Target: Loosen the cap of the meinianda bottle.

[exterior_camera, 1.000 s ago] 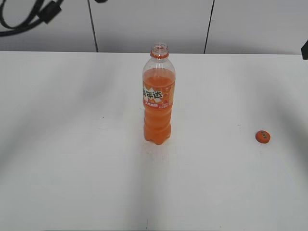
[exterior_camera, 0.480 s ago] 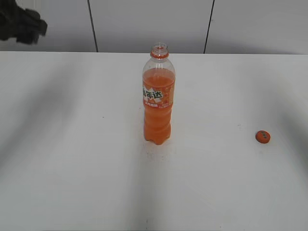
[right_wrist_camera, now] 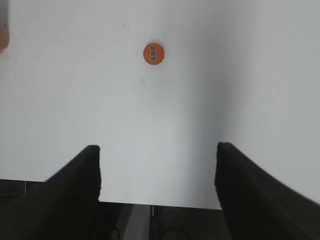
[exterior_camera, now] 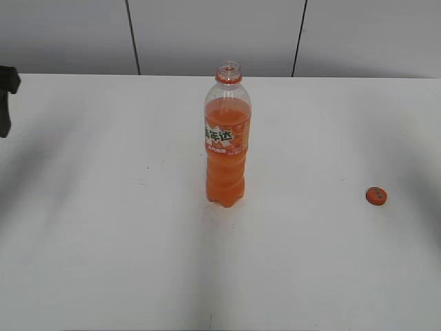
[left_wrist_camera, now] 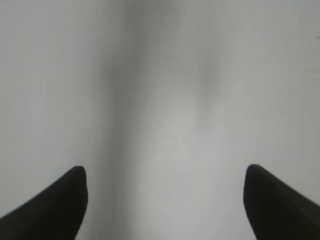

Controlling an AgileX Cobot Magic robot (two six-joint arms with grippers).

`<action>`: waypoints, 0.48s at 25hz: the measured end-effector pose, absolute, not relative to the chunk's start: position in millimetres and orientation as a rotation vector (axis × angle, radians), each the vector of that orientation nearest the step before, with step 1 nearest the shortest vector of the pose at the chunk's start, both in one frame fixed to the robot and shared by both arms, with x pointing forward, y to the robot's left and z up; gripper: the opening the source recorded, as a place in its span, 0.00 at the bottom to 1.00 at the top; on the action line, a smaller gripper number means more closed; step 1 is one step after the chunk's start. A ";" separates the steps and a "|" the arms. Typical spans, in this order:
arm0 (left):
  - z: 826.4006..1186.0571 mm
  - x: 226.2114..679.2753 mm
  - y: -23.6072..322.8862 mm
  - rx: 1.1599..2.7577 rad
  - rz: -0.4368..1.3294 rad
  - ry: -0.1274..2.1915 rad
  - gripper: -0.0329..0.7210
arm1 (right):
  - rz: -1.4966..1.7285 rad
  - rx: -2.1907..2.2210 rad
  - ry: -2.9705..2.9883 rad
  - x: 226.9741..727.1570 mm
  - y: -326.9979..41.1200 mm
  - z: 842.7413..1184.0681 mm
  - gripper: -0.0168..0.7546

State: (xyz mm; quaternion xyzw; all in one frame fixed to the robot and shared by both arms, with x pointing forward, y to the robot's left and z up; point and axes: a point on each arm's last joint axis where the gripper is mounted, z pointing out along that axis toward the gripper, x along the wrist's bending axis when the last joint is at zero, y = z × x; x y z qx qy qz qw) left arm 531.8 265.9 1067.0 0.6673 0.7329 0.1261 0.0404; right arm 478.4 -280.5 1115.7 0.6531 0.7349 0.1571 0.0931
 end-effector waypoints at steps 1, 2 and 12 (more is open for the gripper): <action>1070.3 528.5 271.9 2.038 0.386 2.262 0.81 | 0.459 1.941 2.185 474.9 -280.8 1113.5 0.71; 1073.2 523.5 276.2 2.031 0.388 2.271 0.81 | 0.456 1.943 2.186 469.7 -281.0 1111.8 0.71; 1087.8 410.9 294.6 1.933 0.466 2.215 0.81 | 0.516 1.899 2.147 384.5 -284.3 1099.6 0.71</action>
